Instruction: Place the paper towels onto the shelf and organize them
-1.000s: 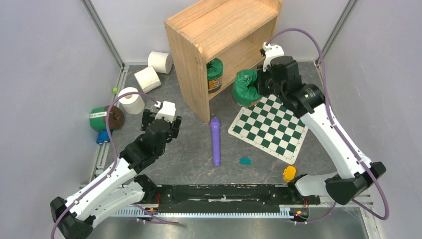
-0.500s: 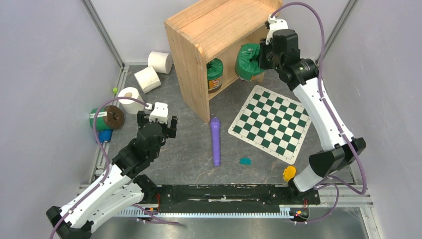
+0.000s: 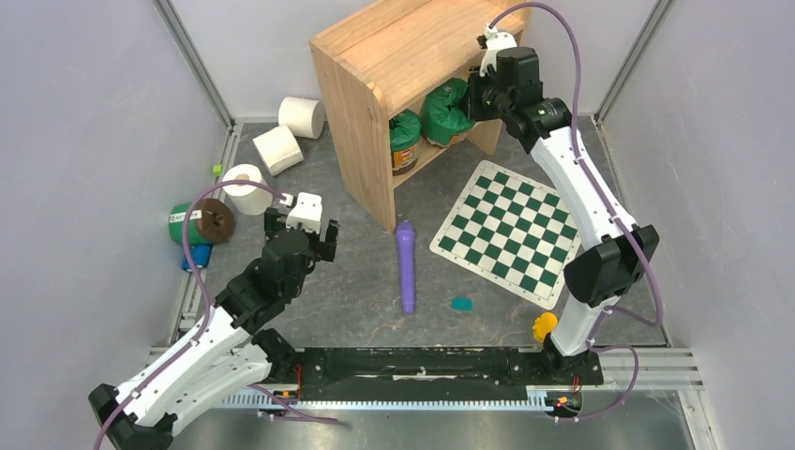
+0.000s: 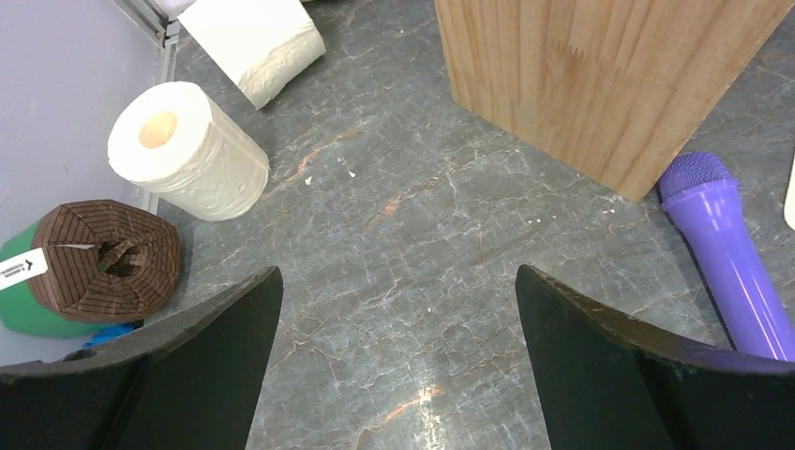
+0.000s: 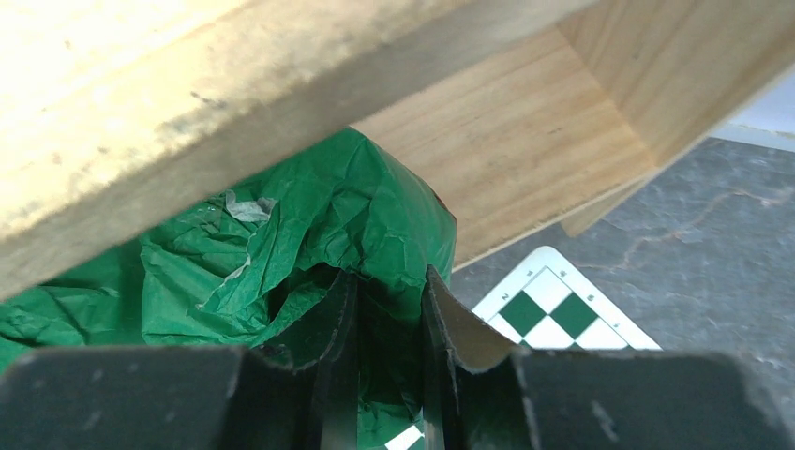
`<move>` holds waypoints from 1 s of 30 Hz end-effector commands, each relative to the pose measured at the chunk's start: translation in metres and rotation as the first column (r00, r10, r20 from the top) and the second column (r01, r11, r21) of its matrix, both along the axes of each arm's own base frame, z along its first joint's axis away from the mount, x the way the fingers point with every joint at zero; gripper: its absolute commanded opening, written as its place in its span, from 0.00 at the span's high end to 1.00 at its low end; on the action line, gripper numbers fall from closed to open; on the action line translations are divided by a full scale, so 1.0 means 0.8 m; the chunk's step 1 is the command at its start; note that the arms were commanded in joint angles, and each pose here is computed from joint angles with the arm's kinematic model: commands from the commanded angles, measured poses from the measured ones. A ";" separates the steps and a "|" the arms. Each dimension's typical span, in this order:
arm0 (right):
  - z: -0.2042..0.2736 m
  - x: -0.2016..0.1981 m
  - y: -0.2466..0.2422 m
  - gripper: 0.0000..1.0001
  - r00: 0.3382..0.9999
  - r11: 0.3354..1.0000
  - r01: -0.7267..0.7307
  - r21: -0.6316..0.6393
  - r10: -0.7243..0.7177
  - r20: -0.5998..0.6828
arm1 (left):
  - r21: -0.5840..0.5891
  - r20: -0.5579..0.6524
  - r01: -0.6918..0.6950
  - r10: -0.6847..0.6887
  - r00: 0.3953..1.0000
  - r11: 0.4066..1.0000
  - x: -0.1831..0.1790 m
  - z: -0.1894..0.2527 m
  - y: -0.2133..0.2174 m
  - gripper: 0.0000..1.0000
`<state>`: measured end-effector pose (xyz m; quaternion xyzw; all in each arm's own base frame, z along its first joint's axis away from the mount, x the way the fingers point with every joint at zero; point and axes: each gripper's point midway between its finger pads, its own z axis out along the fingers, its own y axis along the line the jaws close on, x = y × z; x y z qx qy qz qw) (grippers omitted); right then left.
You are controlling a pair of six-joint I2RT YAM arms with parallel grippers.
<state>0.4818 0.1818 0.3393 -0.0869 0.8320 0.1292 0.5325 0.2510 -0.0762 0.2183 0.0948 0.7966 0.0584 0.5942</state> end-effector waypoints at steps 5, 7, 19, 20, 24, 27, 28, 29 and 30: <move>0.051 0.006 0.046 0.85 0.984 0.978 -0.141 0.154 0.122 0.127 | 0.008 0.010 0.001 -0.001 1.000 1.000 0.006 0.000 -0.003 0.00; 0.043 0.005 0.052 0.81 0.984 0.975 -0.154 0.159 0.137 0.112 | 0.010 0.003 0.010 -0.010 1.000 1.000 0.007 -0.001 -0.006 0.00; 0.023 0.004 0.041 0.61 0.992 0.987 -0.108 0.119 0.098 0.085 | 0.046 -0.015 0.031 -0.031 0.999 0.998 0.010 -0.008 -0.010 0.00; 0.022 0.005 0.042 0.59 0.991 0.987 -0.111 0.119 0.102 0.083 | 0.046 -0.016 0.033 -0.033 0.999 0.998 0.010 -0.008 -0.010 0.00; 0.027 0.004 0.046 0.41 0.988 0.983 -0.132 0.127 0.120 0.099 | 0.048 -0.024 0.041 -0.040 0.999 0.998 0.011 -0.011 -0.013 0.00; 0.043 0.002 0.043 0.34 0.982 0.983 -0.139 0.120 0.121 0.144 | 0.050 -0.029 0.044 -0.043 0.999 0.998 0.012 -0.012 -0.015 0.00; 0.051 0.001 0.041 0.32 0.980 0.983 -0.139 0.117 0.119 0.162 | 0.051 -0.029 0.044 -0.042 0.999 0.998 0.012 -0.012 -0.015 0.00; 0.057 -0.001 0.038 0.30 0.977 0.985 -0.134 0.111 0.113 0.178 | 0.052 -0.031 0.044 -0.043 0.999 0.998 0.012 -0.013 -0.015 0.00; 0.066 -0.003 0.033 0.29 0.974 0.986 -0.127 0.103 0.105 0.199 | 0.052 -0.030 0.045 -0.043 0.999 0.998 0.012 -0.013 -0.015 0.00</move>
